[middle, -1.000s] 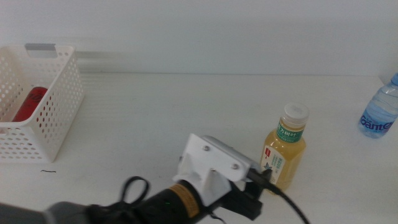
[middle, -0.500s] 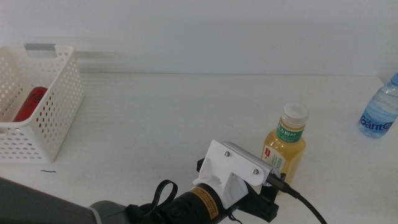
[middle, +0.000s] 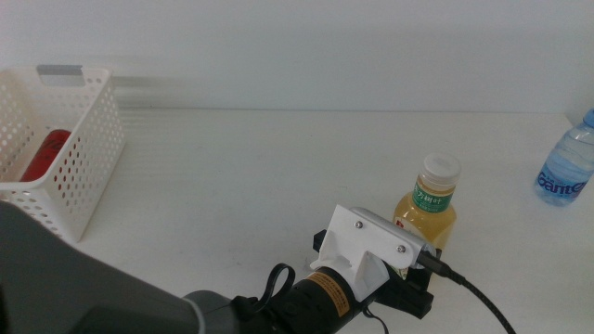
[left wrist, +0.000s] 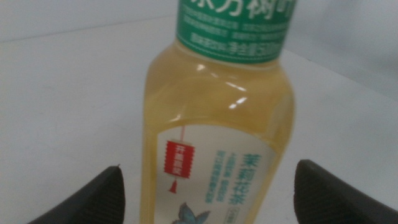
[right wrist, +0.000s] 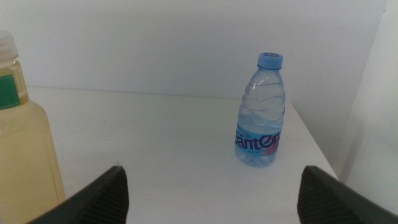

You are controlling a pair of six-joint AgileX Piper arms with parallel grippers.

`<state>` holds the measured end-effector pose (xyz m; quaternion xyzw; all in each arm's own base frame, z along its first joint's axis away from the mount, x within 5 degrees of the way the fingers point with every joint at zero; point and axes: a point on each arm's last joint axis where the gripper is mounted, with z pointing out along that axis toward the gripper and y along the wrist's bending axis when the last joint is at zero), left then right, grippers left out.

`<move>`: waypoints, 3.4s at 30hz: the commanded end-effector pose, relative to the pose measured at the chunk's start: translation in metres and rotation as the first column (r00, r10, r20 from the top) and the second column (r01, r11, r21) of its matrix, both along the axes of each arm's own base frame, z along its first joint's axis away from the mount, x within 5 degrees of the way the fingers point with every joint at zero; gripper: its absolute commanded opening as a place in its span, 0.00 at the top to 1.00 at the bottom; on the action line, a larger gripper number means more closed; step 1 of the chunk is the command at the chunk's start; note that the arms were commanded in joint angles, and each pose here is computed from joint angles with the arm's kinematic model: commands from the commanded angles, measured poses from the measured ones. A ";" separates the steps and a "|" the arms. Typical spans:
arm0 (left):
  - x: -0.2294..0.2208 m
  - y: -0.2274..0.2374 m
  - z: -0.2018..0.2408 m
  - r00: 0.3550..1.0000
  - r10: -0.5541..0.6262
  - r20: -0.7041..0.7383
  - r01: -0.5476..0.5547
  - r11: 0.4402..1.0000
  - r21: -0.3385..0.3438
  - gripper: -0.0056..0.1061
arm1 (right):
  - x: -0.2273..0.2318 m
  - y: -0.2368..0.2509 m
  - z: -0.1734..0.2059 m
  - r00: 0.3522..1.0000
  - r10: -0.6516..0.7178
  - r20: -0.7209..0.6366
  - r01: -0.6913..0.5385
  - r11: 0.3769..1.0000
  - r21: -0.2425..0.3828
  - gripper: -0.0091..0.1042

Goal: Use arms to grab the bottles and put them into the dustbin to the left of the table.

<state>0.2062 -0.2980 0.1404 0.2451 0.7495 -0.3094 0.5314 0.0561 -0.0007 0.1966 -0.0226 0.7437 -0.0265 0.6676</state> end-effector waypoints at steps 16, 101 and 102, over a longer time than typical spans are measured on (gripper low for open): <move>0.025 -0.023 -0.029 0.999 0.031 0.028 -0.031 0.999 -0.016 0.14 | 0.000 0.000 0.000 1.000 -0.007 0.007 0.007 1.000 -0.006 0.28; 0.206 0.386 0.132 0.493 0.739 -0.459 -0.287 0.636 0.716 0.11 | 0.000 0.000 0.000 1.000 -0.007 0.007 0.007 1.000 -0.006 0.28; 0.201 0.385 0.143 0.499 0.740 -0.450 -0.297 0.634 0.714 0.11 | 0.000 0.000 0.000 1.000 -0.007 0.007 0.007 1.000 -0.006 0.28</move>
